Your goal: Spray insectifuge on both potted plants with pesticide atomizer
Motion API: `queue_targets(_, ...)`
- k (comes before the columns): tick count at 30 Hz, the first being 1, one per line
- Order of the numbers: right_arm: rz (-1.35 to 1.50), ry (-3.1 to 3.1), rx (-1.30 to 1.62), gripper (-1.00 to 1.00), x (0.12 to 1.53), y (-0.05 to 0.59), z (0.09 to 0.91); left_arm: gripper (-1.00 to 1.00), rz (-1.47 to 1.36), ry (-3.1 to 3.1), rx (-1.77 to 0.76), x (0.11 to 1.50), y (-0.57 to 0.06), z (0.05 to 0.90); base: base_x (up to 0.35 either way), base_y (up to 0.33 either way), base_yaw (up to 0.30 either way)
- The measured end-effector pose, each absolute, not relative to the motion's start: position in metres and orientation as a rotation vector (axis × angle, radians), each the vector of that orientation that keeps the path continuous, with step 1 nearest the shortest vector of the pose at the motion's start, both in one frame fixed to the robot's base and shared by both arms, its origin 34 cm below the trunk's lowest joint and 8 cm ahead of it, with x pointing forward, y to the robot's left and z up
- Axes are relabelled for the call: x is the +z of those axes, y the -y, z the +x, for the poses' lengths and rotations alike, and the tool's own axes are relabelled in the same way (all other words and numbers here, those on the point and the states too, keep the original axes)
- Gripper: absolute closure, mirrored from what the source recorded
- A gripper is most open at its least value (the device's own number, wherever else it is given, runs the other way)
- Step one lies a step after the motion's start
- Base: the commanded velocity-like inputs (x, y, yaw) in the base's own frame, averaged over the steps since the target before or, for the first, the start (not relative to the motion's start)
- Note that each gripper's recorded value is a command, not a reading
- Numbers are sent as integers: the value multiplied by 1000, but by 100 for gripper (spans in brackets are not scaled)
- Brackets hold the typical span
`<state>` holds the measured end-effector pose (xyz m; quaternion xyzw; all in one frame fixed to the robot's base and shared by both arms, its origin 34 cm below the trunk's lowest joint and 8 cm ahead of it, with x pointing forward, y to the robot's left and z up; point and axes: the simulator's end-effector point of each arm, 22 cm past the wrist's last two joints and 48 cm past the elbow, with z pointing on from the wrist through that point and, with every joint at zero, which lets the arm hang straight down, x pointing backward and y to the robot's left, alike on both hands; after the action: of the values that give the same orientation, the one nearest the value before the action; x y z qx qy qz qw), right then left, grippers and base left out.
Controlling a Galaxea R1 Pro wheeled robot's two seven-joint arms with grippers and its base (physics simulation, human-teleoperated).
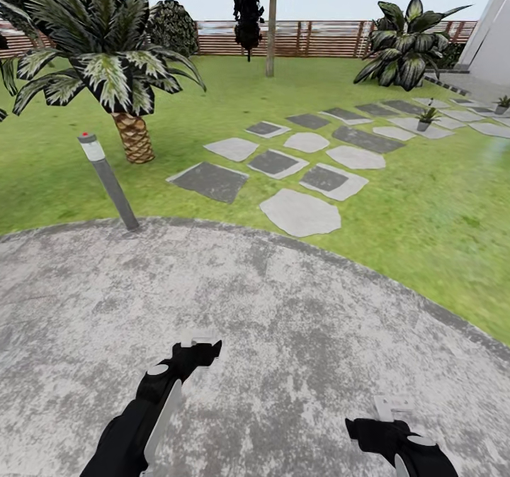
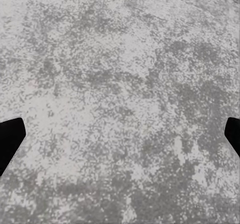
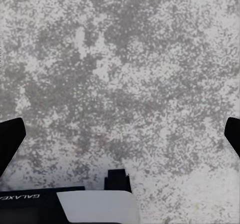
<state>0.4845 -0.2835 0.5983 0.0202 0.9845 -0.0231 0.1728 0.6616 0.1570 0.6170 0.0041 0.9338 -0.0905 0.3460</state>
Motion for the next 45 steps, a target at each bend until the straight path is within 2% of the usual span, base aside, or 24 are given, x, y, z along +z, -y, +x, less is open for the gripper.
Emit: queue_targets(45, 64, -2762, -64, -100, 609, 285, 491, -100, -1, -2392, -249, 634, -158, 669, 340, 0, 0)
